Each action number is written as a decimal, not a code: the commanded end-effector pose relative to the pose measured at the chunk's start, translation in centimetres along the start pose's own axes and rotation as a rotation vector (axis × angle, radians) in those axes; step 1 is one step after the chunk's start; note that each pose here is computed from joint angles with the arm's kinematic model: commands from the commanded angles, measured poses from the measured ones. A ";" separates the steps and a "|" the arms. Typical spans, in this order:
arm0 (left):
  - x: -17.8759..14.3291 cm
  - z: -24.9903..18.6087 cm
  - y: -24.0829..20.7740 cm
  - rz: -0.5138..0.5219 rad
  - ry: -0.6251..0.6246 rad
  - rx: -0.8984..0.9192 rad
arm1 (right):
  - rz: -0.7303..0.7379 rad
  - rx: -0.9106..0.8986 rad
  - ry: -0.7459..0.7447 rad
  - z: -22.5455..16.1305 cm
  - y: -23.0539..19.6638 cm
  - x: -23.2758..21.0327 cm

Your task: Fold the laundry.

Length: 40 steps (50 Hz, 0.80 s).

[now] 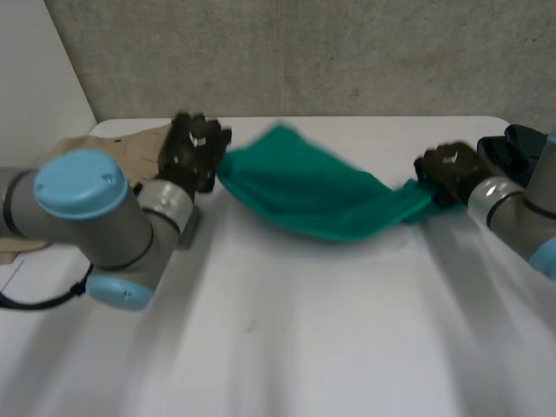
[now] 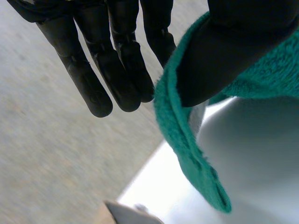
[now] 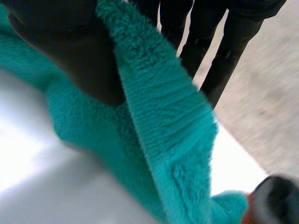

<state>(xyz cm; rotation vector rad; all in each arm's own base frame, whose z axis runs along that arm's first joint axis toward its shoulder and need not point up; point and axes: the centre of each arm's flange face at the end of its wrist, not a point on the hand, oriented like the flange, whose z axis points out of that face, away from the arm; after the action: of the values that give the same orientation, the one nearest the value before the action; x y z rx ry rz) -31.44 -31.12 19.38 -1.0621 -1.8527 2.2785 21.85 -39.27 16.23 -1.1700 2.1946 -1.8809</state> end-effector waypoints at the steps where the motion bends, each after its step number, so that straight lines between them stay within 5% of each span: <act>1: 0.2 -2.3 0.6 -0.032 0.035 -0.077 | 0.007 -0.118 -0.062 -1.6 1.0 -0.8; 40: -1.2 -4.7 0.0 -0.077 0.022 -0.117 | -0.097 -0.266 0.032 -3.5 5.4 3.6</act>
<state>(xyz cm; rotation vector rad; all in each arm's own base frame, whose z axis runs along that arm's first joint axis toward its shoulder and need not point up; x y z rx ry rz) -28.27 -27.65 19.40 -1.0115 -2.0004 2.1323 15.17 -38.11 14.70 -1.3203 2.5089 -1.6869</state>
